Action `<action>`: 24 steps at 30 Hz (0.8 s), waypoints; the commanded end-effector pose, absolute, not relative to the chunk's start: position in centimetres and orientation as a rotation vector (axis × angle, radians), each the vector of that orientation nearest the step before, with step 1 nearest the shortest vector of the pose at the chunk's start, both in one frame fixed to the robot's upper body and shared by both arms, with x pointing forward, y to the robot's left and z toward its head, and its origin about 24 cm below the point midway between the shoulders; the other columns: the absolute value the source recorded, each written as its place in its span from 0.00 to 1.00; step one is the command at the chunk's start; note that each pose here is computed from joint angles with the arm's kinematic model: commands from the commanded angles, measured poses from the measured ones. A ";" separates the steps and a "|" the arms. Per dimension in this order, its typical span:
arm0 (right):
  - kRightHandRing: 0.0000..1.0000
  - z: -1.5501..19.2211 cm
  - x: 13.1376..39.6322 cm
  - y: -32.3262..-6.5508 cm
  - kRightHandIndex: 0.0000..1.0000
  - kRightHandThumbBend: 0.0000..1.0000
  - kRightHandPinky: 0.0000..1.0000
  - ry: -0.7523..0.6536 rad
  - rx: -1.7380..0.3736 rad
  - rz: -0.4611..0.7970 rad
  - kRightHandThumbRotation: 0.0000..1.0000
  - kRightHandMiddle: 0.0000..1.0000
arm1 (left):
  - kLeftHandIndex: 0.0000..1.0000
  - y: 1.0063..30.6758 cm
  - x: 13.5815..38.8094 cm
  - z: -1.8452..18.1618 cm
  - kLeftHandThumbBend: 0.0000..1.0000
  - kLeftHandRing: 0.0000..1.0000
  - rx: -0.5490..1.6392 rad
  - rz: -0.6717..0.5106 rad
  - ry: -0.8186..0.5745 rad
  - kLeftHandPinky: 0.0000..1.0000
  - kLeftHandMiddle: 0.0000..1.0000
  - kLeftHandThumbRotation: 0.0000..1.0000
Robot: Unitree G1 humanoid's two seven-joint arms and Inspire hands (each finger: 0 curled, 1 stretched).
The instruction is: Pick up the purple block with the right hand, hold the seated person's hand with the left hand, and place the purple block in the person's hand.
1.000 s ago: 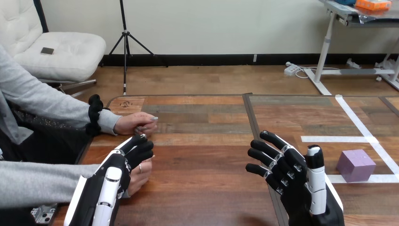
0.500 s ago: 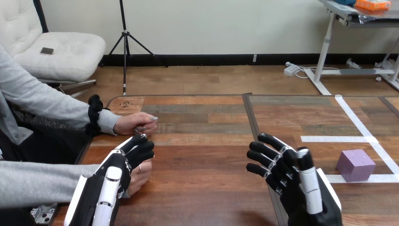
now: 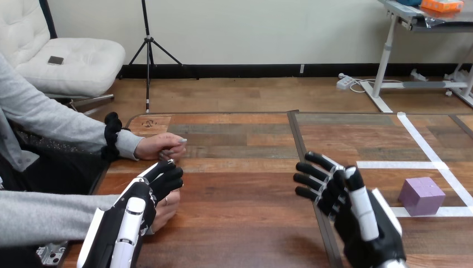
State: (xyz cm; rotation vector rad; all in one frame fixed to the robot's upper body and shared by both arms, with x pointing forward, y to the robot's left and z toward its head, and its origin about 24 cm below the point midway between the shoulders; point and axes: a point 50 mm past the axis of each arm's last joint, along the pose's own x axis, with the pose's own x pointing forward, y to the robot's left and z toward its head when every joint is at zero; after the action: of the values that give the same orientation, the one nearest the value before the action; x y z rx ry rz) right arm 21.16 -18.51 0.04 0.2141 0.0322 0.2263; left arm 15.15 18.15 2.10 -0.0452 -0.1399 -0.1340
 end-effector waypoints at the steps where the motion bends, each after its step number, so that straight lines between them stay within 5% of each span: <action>1: 0.81 3.6 25.1 -20.0 0.83 0.82 0.79 -0.135 0.112 0.215 0.85 0.82 | 0.81 17.5 16.8 3.8 0.36 0.82 -0.064 -0.147 -0.247 0.91 0.81 1.00; 19: 0.80 5.4 28.7 -23.2 0.80 0.85 0.79 -0.175 -0.048 0.086 0.84 0.80 | 0.79 17.4 16.6 3.8 0.39 0.81 -0.061 -0.139 -0.248 0.89 0.80 1.00; 24: 0.81 5.8 29.2 -23.8 0.80 0.76 0.78 -0.188 -0.059 0.060 0.83 0.81 | 0.79 17.3 16.6 3.8 0.37 0.81 -0.065 -0.139 -0.248 0.88 0.80 1.00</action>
State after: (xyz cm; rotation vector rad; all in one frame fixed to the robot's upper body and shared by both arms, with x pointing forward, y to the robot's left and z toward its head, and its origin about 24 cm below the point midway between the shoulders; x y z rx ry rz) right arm 26.34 -22.93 2.03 -0.0147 -0.0311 0.0904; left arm 15.15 18.15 2.08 -0.0452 -0.1394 -0.1319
